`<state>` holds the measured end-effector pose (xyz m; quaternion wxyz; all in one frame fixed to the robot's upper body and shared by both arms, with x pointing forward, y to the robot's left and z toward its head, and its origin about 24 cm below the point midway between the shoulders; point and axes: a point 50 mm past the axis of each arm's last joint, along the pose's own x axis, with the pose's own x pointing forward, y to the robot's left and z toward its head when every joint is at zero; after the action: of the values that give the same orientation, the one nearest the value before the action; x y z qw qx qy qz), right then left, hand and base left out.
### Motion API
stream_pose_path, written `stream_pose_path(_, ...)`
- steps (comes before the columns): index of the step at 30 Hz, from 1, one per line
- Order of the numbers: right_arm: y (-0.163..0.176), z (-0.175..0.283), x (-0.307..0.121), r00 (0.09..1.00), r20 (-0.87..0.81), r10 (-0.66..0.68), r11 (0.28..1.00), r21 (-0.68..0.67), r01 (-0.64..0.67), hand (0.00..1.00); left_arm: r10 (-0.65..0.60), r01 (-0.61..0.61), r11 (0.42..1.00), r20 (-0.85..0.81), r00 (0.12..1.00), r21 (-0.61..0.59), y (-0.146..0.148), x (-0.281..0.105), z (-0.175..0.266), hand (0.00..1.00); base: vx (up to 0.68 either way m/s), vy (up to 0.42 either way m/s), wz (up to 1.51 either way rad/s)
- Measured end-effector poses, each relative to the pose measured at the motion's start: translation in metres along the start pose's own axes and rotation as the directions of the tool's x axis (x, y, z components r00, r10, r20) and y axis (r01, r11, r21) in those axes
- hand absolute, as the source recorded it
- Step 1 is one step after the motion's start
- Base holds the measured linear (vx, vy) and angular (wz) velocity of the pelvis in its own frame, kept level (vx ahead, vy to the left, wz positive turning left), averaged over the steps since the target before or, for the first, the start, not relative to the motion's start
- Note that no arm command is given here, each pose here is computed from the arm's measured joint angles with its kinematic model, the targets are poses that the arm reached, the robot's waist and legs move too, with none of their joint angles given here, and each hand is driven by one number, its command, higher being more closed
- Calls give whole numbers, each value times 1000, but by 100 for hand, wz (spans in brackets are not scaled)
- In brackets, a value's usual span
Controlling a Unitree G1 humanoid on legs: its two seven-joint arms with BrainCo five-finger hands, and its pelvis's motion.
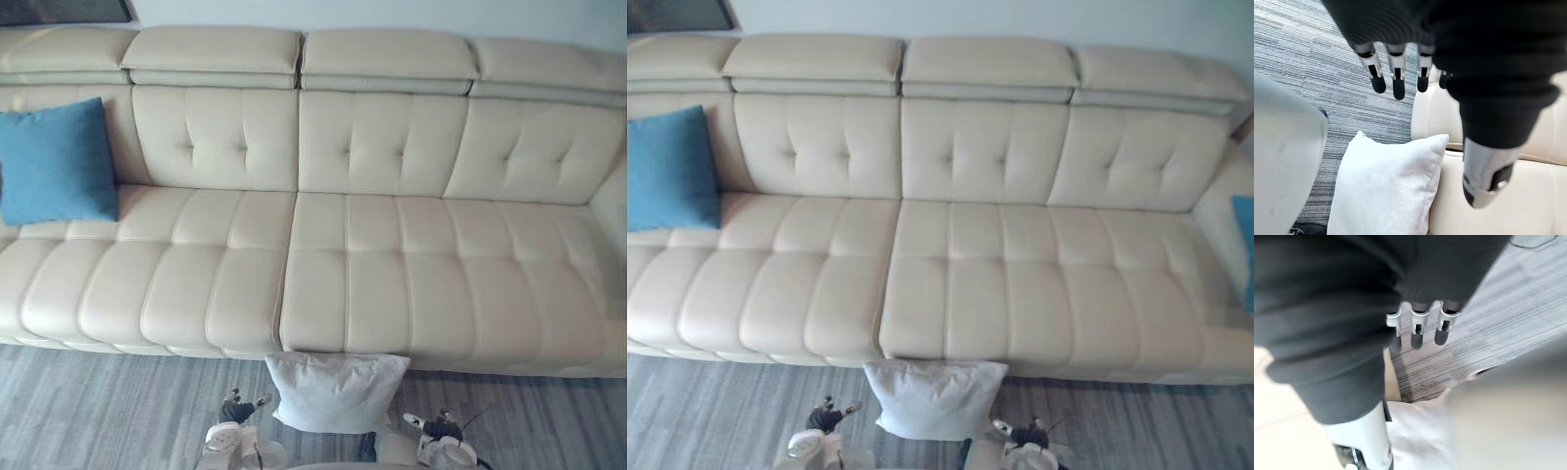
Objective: Pick up cushions and gather them together orderly.
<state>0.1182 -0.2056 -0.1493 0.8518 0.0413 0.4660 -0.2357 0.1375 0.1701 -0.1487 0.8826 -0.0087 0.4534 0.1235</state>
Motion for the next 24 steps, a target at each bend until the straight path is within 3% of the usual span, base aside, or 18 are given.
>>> stream_pose_path(9, 13, 5, -1, 1000, 9, 25, 999, 36, -25, 0, -58, 57, 998, 35, 998, 15, -21, 1, 12, 0, 65, -61, 43)
stream_pose_path(24, 1, -13, -4, 999, -42, -16, 998, 56, 18, 0, -38, 37, 998, 5, 999, 41, -9, -2, 0, 0, -63, 58, -14)
